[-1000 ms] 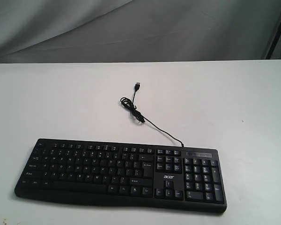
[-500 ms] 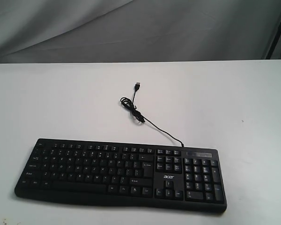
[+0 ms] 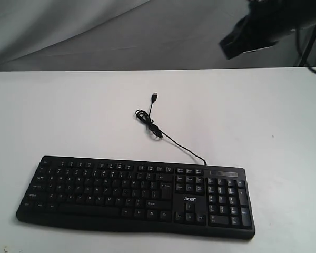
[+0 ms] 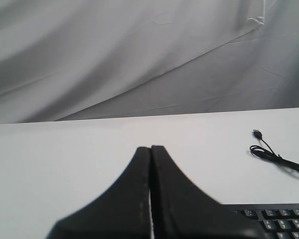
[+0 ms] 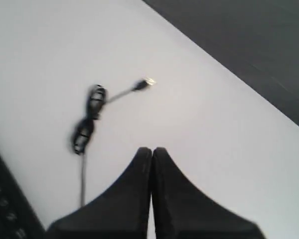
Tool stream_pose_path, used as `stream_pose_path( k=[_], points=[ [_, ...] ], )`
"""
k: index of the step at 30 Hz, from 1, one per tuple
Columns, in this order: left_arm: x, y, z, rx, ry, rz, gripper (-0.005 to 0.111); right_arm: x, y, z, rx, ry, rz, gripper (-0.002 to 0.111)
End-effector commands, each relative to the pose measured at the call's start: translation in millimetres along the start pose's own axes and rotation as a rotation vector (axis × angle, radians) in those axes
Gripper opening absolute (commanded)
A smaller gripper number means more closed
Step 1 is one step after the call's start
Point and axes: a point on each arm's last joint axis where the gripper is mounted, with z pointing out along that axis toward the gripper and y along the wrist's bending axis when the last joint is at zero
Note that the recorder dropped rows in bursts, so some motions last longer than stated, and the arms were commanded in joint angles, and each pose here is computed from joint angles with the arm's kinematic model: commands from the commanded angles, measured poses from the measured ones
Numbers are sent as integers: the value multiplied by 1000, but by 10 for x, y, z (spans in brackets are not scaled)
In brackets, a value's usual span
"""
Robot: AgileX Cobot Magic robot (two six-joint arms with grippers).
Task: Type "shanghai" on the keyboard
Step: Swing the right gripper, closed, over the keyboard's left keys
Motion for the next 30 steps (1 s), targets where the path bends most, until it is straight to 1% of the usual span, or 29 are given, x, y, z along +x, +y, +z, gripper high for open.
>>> stream_pose_path(
  k=[1,8,13,15,16,19,21,22,24,26,28,30],
  points=[
    [-1,-4,-1,7,-7,-2,0,-165,508,385,-146,-17,-155,0],
    [-1,-4,-1,7,-7,-2,0,-251,1391,940,-275,-12,-307,0],
    [-1,-4,-1,7,-7,-2,0,-133,2041,1330,-359,27,-366,0],
    [-1,-4,-1,7,-7,-2,0,-80,2210,1457,-363,29,-377,0],
    [-1,-4,-1,7,-7,-2,0,-29,2360,1567,-365,26,-383,0],
    [-1,-4,-1,7,-7,-2,0,-12,2542,1657,-391,29,-398,0],
    [-1,-4,-1,7,-7,-2,0,-118,2571,1724,-414,22,-386,0],
    [-1,-4,-1,7,-7,-2,0,-213,2606,1794,-447,26,-369,0],
    [-1,-4,-1,7,-7,-2,0,-257,2674,1910,-478,35,-376,0],
    [-1,-4,-1,7,-7,-2,0,-233,2761,2073,-485,43,-374,0],
    [-1,-4,-1,7,-7,-2,0,-190,2822,2200,-464,80,-357,0],
    [-1,-4,-1,7,-7,-2,0,-169,2852,2248,-436,110,-373,0]
  ],
)
